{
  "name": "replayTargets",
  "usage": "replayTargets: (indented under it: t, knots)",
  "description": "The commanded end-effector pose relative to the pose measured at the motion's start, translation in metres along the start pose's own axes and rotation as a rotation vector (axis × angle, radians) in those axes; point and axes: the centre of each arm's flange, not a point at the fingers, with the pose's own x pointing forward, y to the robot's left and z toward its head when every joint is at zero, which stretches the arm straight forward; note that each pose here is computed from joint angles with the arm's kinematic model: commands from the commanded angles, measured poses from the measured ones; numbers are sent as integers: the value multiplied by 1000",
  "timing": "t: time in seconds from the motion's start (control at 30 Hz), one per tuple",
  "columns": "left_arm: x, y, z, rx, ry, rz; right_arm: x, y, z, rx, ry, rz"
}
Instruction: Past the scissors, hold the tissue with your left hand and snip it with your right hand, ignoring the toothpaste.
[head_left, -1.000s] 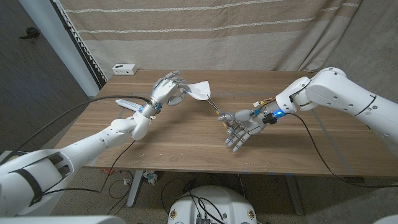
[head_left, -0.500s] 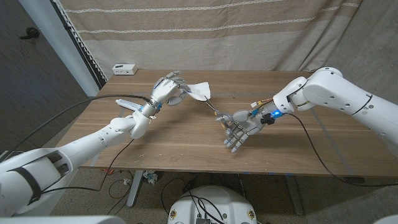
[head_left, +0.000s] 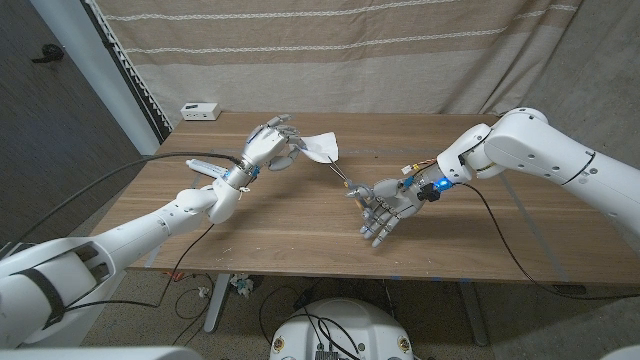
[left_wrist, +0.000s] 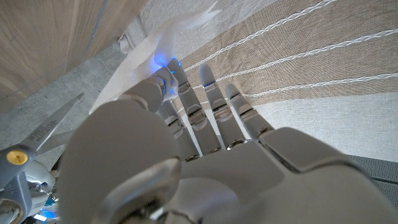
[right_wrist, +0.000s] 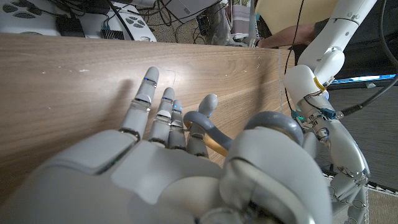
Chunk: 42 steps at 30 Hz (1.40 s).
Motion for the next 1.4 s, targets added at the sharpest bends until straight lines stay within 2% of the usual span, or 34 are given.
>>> replayTargets:
  t: [0.03, 0.37, 0.7, 1.03, 1.4]
  knots:
    - [-3, 1, 0, -9, 4, 4, 0, -2, 0, 10, 21, -15]
    - [-3, 0, 3, -16, 3, -2, 1, -2, 6, 4, 4, -44]
    - [0, -2, 6, -26, -3, -2, 9, 1, 8, 3, 0, -26]
    - [0, -3, 8, -36, 0, -2, 10, -2, 13, 4, 4, -27]
    - [-4, -4, 8, -37, 5, -11, 9, -13, 13, 9, 8, -57]
